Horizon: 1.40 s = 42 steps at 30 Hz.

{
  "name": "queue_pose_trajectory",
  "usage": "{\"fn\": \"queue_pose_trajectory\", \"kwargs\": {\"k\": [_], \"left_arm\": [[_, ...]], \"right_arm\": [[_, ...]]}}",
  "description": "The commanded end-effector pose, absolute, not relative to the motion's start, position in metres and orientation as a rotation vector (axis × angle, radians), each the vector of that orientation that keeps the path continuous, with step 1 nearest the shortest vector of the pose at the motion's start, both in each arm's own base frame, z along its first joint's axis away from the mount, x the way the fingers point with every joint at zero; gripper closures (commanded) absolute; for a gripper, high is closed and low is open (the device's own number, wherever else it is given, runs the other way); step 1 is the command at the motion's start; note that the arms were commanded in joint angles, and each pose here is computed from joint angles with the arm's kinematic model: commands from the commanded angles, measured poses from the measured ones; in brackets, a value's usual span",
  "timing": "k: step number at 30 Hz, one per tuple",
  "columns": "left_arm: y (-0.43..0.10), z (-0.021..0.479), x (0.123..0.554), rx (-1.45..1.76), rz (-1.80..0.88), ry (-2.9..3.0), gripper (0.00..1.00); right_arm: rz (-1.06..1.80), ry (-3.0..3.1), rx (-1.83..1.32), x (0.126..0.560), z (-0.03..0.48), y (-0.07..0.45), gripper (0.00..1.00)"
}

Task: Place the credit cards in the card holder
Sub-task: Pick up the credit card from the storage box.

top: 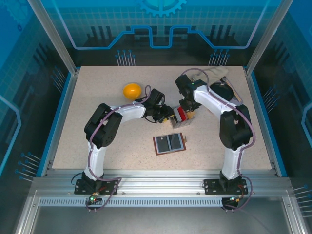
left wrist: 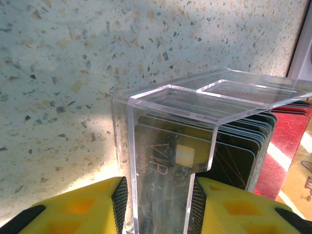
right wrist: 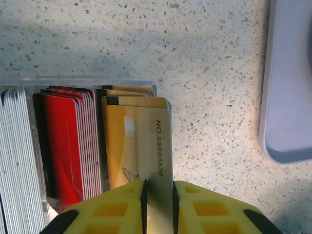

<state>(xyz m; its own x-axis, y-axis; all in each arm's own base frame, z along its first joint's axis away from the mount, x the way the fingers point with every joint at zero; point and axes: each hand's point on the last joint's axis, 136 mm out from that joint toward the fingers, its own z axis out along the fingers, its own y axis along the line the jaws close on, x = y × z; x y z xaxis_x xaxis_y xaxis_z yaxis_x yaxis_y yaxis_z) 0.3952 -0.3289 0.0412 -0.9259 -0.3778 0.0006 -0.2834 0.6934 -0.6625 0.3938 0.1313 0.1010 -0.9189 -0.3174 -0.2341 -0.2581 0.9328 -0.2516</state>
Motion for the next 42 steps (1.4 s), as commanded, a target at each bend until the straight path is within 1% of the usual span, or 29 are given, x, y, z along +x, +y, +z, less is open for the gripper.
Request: {"fn": "queue_pose_trajectory", "kwargs": {"k": [1, 12, 14, 20, 24, 27, 31, 33, 37, 42], "left_arm": [[-0.310, 0.001, 0.370, -0.607, -0.865, 2.911, 0.58], [-0.310, 0.002, 0.370, -0.603, -0.869, 2.909, 0.58], [-0.311, 0.004, 0.370, -0.599, -0.875, 2.904, 0.58], [-0.312, 0.017, 0.373, -0.573, -0.901, 2.871, 0.58], [-0.312, 0.037, 0.377, -0.548, -0.933, 2.814, 0.55], [-0.309, 0.058, 0.380, -0.527, -0.942, 2.755, 0.53], [-0.302, 0.099, 0.382, -0.500, -1.008, 2.625, 0.47], [-0.301, 0.127, 0.384, -0.475, -1.094, 2.527, 0.41], [-0.304, 0.186, 0.386, -0.391, -1.363, 2.312, 0.30], [-0.322, 0.239, 0.388, -0.253, -1.661, 2.142, 0.25]], "right_arm": [[-0.338, 2.796, -0.416, 0.388, 0.118, 0.125, 0.82], [-0.307, 2.792, -0.409, 0.384, 0.126, 0.127, 0.89], [-0.273, 2.792, -0.405, 0.383, 0.129, 0.130, 0.89], [-0.124, 2.795, -0.365, 0.378, 0.141, 0.139, 0.96], [-0.004, 2.784, -0.313, 0.374, 0.154, 0.141, 0.97], [0.204, 2.765, -0.261, 0.371, 0.169, 0.149, 0.97], [0.640, 2.661, -0.171, 0.367, 0.201, 0.163, 0.97], [0.839, 2.583, -0.141, 0.366, 0.220, 0.169, 0.97], [1.158, 2.448, -0.128, 0.362, 0.252, 0.179, 0.97], [1.337, 2.374, -0.156, 0.360, 0.270, 0.190, 0.96]]}}
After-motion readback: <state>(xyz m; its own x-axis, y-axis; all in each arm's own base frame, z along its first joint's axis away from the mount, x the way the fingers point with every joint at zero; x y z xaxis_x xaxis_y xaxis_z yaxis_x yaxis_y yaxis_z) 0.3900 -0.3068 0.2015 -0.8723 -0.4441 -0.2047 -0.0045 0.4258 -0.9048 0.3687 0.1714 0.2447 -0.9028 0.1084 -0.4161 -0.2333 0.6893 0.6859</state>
